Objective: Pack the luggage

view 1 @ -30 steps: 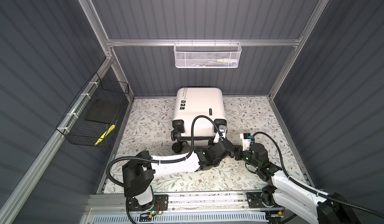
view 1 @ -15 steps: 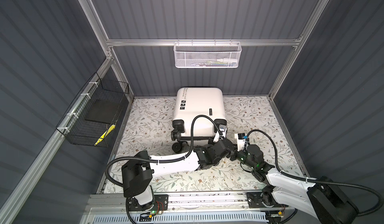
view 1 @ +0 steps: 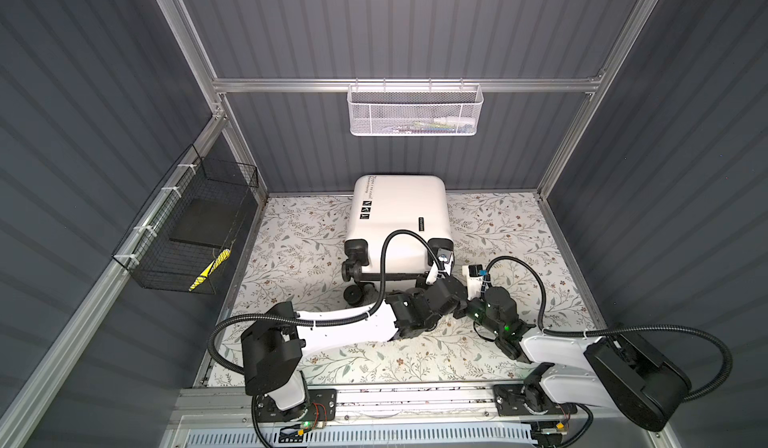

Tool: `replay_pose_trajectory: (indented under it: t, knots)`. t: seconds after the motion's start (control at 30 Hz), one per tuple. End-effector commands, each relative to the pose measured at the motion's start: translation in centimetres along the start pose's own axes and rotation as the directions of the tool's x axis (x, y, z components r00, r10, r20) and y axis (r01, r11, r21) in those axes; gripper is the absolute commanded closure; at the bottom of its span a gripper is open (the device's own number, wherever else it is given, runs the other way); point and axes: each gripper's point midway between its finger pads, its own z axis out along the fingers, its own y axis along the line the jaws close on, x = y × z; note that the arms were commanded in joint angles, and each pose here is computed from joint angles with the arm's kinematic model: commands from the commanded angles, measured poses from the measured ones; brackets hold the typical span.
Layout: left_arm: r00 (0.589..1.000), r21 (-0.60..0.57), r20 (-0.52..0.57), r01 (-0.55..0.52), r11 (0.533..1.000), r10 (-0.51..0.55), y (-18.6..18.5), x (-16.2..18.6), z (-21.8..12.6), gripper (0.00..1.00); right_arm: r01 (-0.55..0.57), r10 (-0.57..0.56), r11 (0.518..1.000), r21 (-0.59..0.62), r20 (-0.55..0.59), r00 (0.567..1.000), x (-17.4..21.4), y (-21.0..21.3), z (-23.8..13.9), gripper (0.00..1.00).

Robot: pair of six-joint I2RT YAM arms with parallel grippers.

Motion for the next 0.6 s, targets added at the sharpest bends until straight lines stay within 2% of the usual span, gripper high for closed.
replay_pose_trajectory:
  t: [0.0,0.27,0.57]
  knots:
    - [0.972,0.219,0.192,0.095,0.971,-0.138,-4.0,-9.2,-4.4,1.00,0.012,-0.010,1.000,-0.027,0.070,0.997,-2.0,1.0,0.5,0.49]
    - [0.972,0.219,0.190,0.094,0.971,-0.137,-4.1,-9.1,-4.4,1.00,0.000,0.003,0.999,-0.033,0.088,0.996,-2.7,1.3,1.3,0.54]
    - [0.973,0.218,0.185,0.095,0.971,-0.137,-4.1,-8.9,-4.2,1.00,-0.021,0.023,1.000,-0.019,0.106,0.994,-2.7,0.9,1.6,0.67]
